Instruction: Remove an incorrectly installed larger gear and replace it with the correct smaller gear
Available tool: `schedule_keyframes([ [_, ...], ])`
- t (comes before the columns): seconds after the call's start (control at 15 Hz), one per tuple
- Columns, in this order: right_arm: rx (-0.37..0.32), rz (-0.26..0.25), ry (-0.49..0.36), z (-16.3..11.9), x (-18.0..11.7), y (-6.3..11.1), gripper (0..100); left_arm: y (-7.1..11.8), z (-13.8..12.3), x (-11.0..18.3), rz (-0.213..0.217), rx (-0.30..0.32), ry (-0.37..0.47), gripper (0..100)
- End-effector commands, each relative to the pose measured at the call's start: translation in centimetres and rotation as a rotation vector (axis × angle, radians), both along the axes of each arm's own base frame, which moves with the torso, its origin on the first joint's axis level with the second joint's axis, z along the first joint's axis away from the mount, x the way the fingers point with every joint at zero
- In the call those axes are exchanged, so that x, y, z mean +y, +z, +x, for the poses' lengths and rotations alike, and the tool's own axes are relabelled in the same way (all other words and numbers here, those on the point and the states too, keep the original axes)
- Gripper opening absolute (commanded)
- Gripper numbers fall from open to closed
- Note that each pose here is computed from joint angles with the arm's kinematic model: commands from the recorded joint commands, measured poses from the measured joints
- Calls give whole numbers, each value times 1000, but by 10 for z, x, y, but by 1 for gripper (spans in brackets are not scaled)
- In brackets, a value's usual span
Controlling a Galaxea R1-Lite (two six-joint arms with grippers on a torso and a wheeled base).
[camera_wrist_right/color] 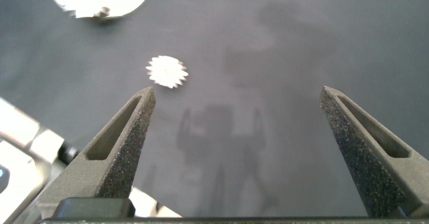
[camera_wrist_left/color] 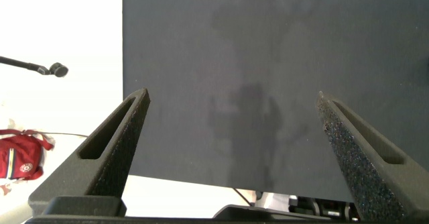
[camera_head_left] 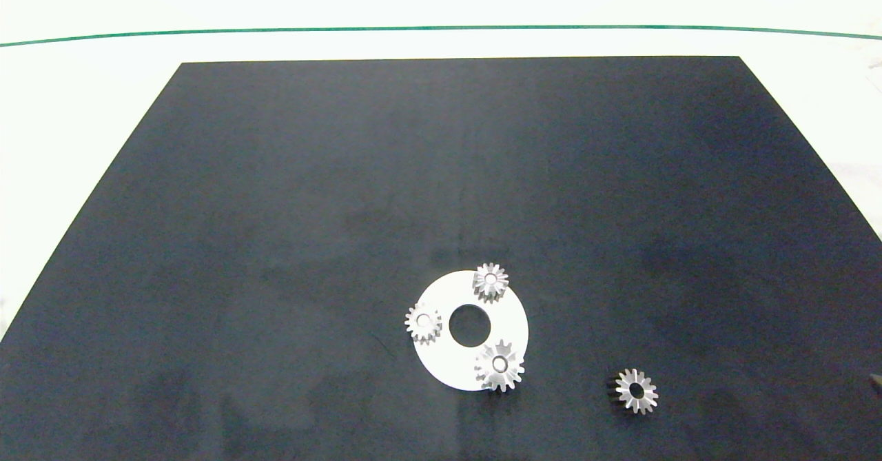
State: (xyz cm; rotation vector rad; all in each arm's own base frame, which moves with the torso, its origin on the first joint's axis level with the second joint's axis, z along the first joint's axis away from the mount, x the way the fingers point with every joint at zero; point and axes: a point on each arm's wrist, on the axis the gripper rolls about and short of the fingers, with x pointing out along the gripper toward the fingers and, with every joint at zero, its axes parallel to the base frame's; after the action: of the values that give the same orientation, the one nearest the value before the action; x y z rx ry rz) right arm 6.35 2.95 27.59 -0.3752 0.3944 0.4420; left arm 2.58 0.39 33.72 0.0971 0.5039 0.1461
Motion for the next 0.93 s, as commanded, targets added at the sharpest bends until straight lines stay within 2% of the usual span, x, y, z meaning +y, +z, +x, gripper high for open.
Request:
schedule_keyframes([
  [0.07,140,-131,223,61,76,8,100,4,-7,0,2,-28,-1,100],
  [0.27,187,-185,321,78,118,3,100,7,-19,-1,1,-71,2,100],
  [0.33,226,-226,369,82,138,-1,100,8,-23,-1,3,-88,2,100],
  [0.4,254,-267,382,85,151,-6,100,9,-24,-1,3,-90,2,100],
  [0.53,279,-333,366,98,174,-20,100,8,-23,-1,3,-85,2,100],
  [0.93,357,-407,370,123,211,-52,100,9,-24,-1,3,-85,0,100],
])
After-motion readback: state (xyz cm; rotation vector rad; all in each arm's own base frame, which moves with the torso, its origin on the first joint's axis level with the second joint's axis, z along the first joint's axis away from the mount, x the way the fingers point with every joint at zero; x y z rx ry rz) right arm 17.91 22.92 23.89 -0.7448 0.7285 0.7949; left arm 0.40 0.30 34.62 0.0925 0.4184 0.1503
